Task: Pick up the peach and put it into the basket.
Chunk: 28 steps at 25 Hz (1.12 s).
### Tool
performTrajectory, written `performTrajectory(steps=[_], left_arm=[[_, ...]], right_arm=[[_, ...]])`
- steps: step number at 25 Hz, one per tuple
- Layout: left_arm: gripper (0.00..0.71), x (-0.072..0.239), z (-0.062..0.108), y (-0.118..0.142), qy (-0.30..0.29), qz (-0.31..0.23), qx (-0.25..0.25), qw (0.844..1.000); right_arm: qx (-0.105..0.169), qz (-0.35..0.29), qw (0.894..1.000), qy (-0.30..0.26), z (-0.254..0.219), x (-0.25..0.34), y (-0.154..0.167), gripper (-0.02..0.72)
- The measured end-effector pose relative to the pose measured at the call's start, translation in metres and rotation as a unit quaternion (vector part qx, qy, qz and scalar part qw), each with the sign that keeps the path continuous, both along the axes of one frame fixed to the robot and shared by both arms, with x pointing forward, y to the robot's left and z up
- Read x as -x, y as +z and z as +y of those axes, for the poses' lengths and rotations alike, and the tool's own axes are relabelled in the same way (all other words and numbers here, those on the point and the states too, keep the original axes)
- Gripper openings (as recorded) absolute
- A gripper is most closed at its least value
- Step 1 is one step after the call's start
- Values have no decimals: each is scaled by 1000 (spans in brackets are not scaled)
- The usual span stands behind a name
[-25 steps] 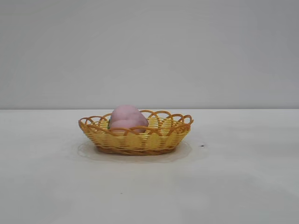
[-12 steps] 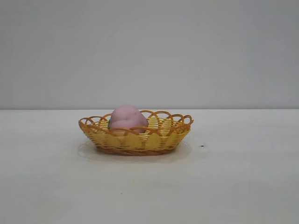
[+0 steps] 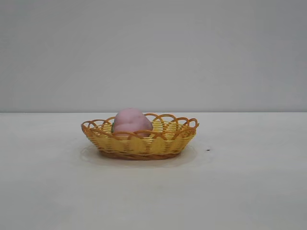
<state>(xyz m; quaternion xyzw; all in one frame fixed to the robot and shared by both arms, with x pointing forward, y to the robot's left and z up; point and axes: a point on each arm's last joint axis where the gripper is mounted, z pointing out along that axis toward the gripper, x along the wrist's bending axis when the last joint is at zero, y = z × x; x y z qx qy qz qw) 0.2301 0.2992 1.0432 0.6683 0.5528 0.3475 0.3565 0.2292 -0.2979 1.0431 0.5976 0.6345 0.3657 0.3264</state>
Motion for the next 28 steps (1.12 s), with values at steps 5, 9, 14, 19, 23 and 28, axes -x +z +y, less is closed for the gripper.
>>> performTrajectory(steps=[5, 9, 14, 19, 23, 28], left_arm=[[368, 0, 0, 0, 4, 0, 0, 1000], [368, 0, 0, 0, 4, 0, 0, 1000], [368, 0, 0, 0, 4, 0, 0, 1000], [368, 0, 0, 0, 4, 0, 0, 1000], [368, 0, 0, 0, 4, 0, 0, 1000], [368, 0, 0, 0, 4, 0, 0, 1000]], right_arm=[[0, 0, 1000, 0, 0, 0, 0, 418], [-1, 0, 1000, 1, 0, 0, 0, 377], [-1, 0, 1000, 1, 0, 0, 0, 321], [-1, 0, 1000, 1, 0, 0, 0, 257], [-1, 0, 1000, 1, 0, 0, 0, 257], [-1, 0, 1000, 1, 0, 0, 0, 257]])
